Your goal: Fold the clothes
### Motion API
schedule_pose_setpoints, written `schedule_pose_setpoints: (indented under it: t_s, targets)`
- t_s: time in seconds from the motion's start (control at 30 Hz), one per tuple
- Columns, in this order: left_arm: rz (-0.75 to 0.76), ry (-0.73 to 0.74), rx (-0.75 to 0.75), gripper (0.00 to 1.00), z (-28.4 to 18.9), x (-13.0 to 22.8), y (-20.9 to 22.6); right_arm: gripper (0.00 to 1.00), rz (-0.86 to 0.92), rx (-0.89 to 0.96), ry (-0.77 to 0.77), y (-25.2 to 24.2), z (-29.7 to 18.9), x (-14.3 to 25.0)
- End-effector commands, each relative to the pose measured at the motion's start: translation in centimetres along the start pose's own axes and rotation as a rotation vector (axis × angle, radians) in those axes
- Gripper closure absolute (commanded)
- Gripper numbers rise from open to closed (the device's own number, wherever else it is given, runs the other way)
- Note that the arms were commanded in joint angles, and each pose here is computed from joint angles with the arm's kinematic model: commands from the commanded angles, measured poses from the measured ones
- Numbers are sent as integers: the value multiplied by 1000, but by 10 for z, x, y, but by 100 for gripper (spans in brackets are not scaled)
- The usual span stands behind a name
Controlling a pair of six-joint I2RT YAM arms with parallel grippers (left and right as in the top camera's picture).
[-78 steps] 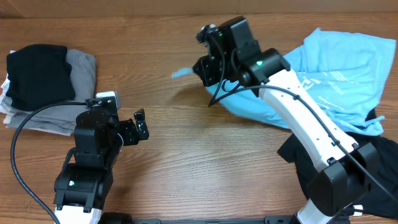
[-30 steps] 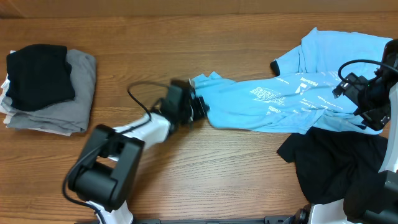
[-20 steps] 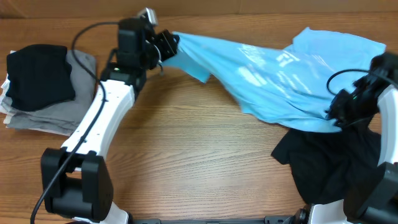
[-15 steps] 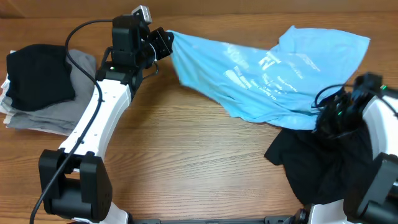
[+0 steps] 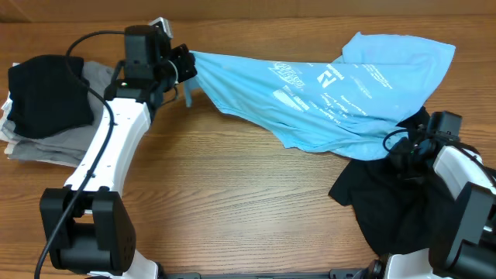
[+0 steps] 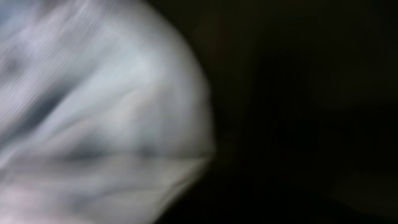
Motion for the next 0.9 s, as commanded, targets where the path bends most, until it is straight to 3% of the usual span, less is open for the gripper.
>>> schedule_pose_setpoints:
  t_s: [0.0, 0.27, 0.37, 0.43, 0.5, 0.57, 0.63, 0.7, 0.87]
  targets:
    - [30, -118, -129, 96, -9, -26, 29, 96, 141, 137, -124, -34, -7, -20]
    - [92, -300, -153, 94, -19, -58, 38, 96, 476, 255, -243, -130, -31, -44]
    - [92, -353, -180, 93, -22, -64, 40, 89, 674, 297, -250, -164, -40, -37]
    - [100, -370, -189, 93, -24, -69, 41, 90, 724, 211, -258, -172, -47, -42]
    - [102, -381, -189, 89, -27, -73, 41, 90, 650, 9, -270, -162, -57, -59]
    - [105, -407, -179, 70, -33, -83, 38, 88, 518, -183, -294, -144, -75, -80]
    - [116, -411, -150, 66, -40, -92, 29, 87, 372, -311, -311, -122, -92, -97]
    - [126, -375, -96, 30, -45, -95, 18, 86, 204, -371, -294, -91, -109, -108]
    - [136, -61, 115, 15, -37, -55, -18, 86, -36, -282, -156, -29, -100, -94]
Point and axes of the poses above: each gripper's point midway between its finger pads, its own z axis out along the fingers, its own y axis along the line the jaws close on, x = y × z, the point moved 9 cm from there along -z, back along the fingers, and after that the axes turned 3 degrees about -z, right-handed, at the moved point
